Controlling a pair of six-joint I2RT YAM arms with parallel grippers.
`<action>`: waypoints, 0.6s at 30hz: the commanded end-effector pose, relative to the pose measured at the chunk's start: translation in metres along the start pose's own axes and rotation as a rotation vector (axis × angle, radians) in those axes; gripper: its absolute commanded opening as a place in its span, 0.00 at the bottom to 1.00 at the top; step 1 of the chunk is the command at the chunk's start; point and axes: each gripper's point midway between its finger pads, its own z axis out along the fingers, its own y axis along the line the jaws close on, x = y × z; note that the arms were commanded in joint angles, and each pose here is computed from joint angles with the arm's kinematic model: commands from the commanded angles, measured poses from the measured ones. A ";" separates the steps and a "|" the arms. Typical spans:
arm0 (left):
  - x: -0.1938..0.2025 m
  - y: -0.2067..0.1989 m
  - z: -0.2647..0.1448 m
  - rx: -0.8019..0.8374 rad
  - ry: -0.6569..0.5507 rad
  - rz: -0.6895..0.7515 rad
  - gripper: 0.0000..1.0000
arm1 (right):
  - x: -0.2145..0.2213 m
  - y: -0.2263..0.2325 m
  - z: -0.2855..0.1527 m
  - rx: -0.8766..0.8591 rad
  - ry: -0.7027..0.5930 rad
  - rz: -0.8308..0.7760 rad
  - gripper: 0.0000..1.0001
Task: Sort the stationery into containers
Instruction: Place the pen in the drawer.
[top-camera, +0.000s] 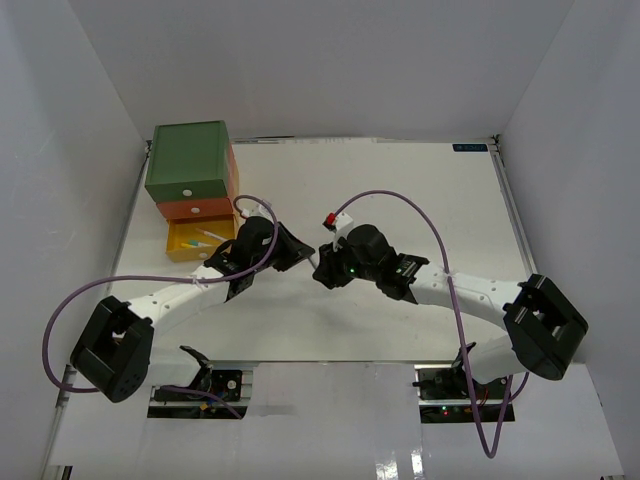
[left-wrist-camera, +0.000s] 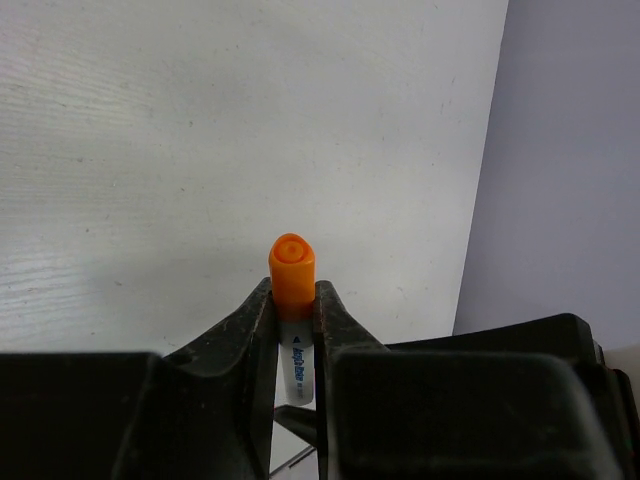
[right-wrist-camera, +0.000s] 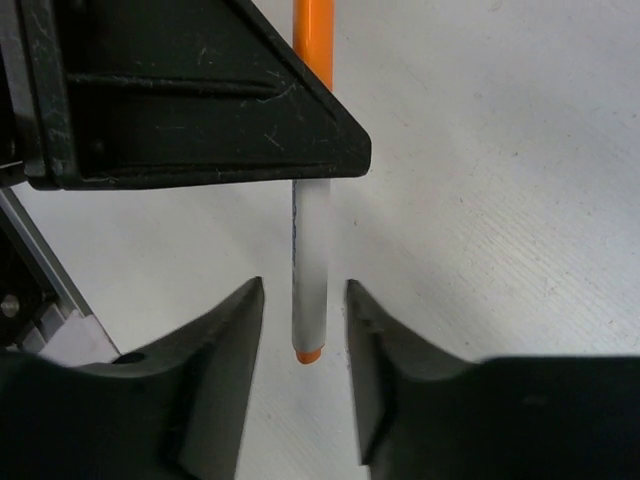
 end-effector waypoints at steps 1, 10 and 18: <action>-0.011 -0.012 -0.007 0.030 -0.048 0.002 0.11 | -0.016 0.002 -0.006 0.008 -0.071 -0.013 0.48; -0.060 0.043 -0.033 -0.047 -0.205 -0.141 0.09 | -0.011 -0.022 -0.025 0.131 -0.083 -0.062 0.94; -0.149 0.100 -0.099 -0.126 -0.513 -0.293 0.12 | -0.004 -0.055 -0.054 0.295 -0.132 -0.118 0.90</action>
